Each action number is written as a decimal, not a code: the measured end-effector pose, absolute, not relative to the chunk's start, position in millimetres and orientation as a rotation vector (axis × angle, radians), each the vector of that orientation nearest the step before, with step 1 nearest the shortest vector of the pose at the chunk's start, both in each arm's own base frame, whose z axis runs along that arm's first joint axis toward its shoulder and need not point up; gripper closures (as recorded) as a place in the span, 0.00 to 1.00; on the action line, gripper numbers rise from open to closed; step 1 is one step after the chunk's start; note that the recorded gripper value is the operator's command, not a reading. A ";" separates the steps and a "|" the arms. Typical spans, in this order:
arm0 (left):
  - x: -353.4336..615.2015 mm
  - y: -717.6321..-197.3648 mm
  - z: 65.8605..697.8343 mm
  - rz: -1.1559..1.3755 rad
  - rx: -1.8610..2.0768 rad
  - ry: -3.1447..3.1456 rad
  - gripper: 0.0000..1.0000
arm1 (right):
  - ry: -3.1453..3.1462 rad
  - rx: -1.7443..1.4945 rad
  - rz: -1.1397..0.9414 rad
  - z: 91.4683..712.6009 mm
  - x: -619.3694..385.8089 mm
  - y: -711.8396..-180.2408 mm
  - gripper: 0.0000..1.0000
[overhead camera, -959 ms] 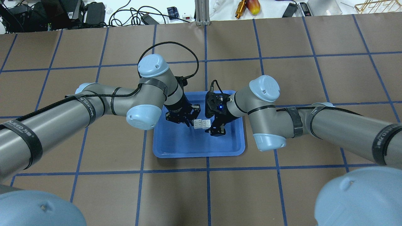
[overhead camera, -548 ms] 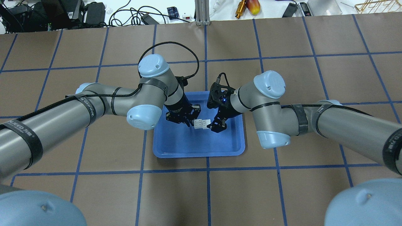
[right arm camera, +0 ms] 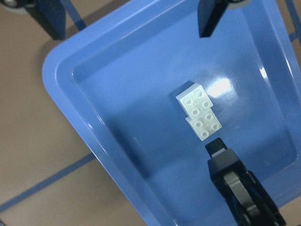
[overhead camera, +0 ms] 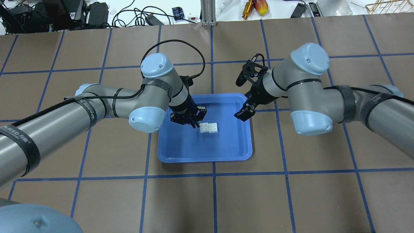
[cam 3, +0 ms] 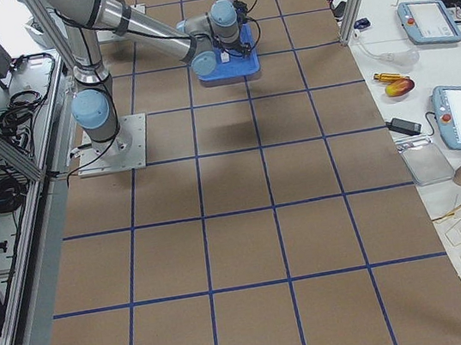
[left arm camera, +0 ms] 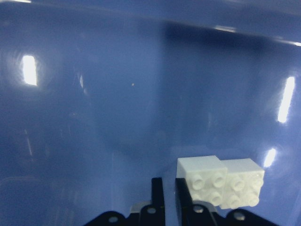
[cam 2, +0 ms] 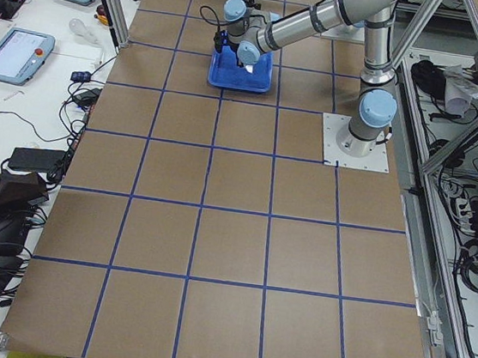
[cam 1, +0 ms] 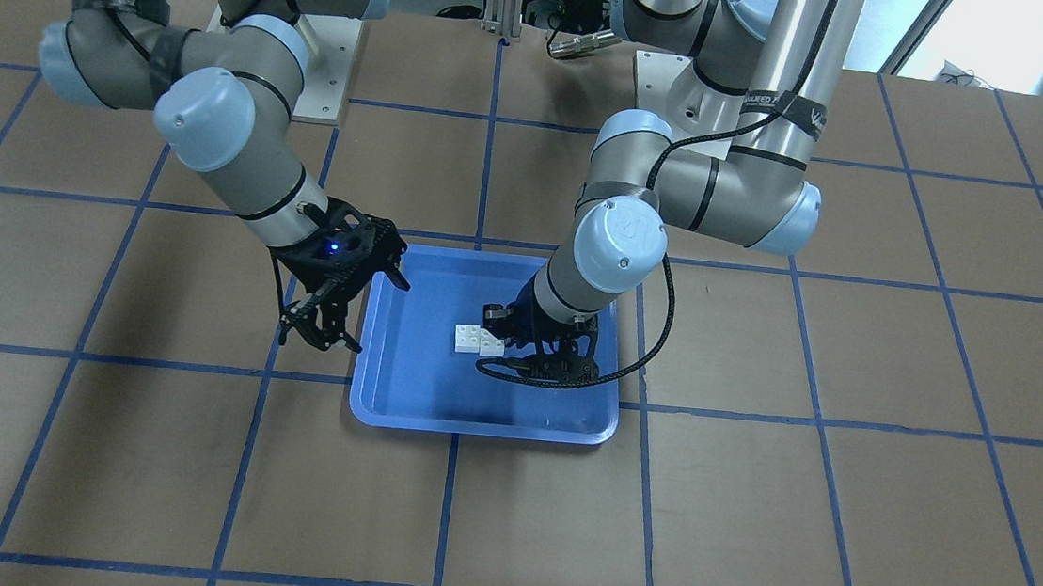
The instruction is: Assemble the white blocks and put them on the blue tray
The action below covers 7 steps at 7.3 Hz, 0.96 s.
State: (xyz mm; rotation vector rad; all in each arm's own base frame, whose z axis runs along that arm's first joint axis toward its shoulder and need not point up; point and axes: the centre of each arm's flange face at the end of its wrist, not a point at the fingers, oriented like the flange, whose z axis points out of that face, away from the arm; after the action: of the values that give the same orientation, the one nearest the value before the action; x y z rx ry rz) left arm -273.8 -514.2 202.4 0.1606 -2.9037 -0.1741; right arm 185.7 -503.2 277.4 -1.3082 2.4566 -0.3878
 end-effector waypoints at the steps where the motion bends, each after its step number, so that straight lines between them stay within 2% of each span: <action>1: -272.1 -521.3 219.4 -0.136 0.159 -2.903 0.72 | 2.533 -1.133 -0.299 307.6 165.4 -509.8 0.00; 4: -236.4 -543.7 283.5 -0.083 0.075 -2.984 0.70 | 2.878 -0.649 -0.059 400.7 124.4 -520.1 0.00; 6: -178.3 -559.4 345.5 -0.075 0.004 -3.069 0.52 | 3.048 -0.385 0.043 420.3 110.1 -514.9 0.00; 7: -155.1 -565.7 380.4 -0.065 0.012 -3.080 0.29 | 3.089 -0.134 0.068 431.9 108.6 -507.3 0.00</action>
State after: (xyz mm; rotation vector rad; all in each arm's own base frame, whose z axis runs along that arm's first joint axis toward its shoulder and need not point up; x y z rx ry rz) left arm -155.1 -565.7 380.4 0.0118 -3.0798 -0.0655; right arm 108.6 -507.3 431.9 -0.1344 3.0891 0.0677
